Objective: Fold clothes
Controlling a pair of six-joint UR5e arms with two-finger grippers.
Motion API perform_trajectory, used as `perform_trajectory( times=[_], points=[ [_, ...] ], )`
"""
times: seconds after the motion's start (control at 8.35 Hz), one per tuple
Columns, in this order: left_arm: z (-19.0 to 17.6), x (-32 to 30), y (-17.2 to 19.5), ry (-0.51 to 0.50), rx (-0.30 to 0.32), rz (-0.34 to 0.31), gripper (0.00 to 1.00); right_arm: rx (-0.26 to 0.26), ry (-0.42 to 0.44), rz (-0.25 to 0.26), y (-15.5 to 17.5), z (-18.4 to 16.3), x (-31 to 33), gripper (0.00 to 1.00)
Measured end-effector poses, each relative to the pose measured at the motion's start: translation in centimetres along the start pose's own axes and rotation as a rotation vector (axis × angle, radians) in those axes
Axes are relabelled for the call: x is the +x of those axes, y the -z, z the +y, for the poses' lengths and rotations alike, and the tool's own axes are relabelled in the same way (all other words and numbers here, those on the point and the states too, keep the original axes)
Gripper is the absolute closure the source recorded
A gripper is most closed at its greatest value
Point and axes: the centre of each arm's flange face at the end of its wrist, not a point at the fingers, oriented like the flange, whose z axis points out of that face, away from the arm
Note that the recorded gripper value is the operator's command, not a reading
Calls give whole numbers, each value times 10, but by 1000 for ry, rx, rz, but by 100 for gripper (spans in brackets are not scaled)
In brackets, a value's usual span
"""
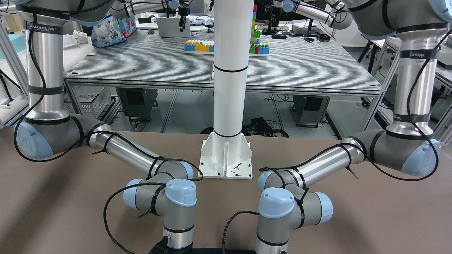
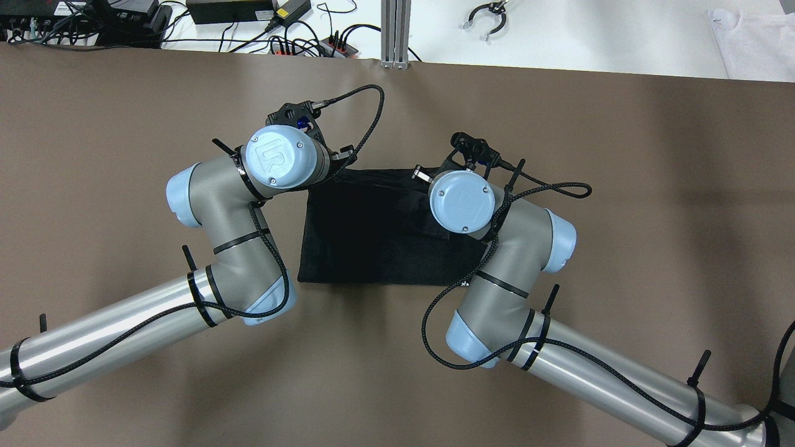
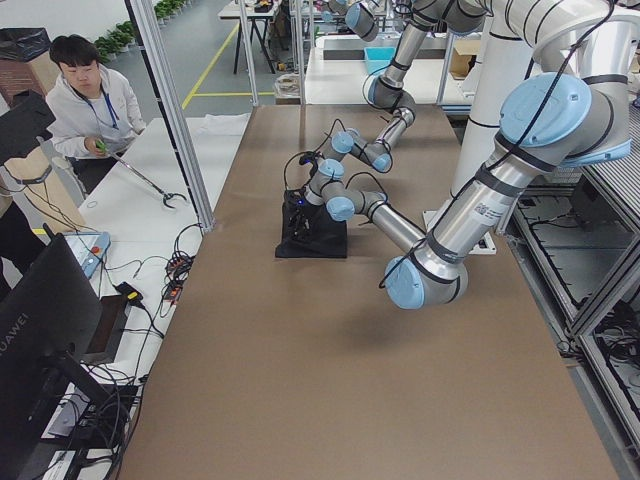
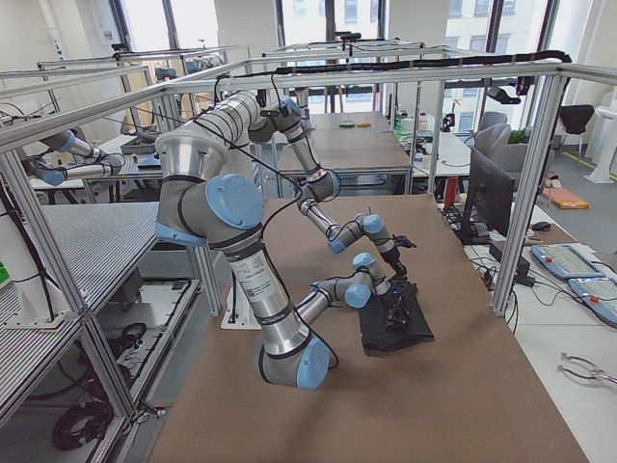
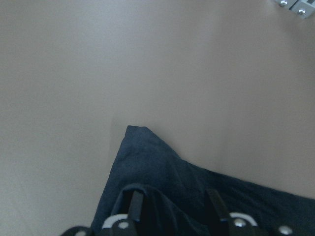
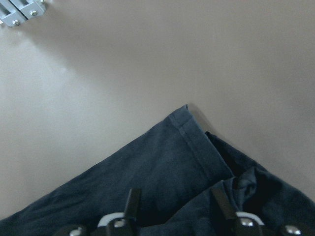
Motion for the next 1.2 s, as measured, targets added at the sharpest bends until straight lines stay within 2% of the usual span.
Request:
perform_trajectory(
  times=[0.36,0.6,0.72,0.84,0.96,1.08,1.2],
  points=[
    [-1,1,9,8,1,22,0,-51,-49,-15,6,25,-8,8],
    [-1,0,9,10,2,23,0,-64,-65,-15,8,36,-2,7],
    [-1,-1,9,10,2,22,0,-68,-62,-14,8,37,4,11],
    [0,-2,8,10,2,20,0,-73,-52,-6,8,37,20,29],
    [1,-2,7,10,1,19,0,-75,-45,-1,8,38,31,66],
    [1,-4,6,9,1,18,0,-80,-37,3,7,45,37,98],
    [2,-5,6,9,1,16,0,-83,-32,6,6,50,39,100]
  ],
)
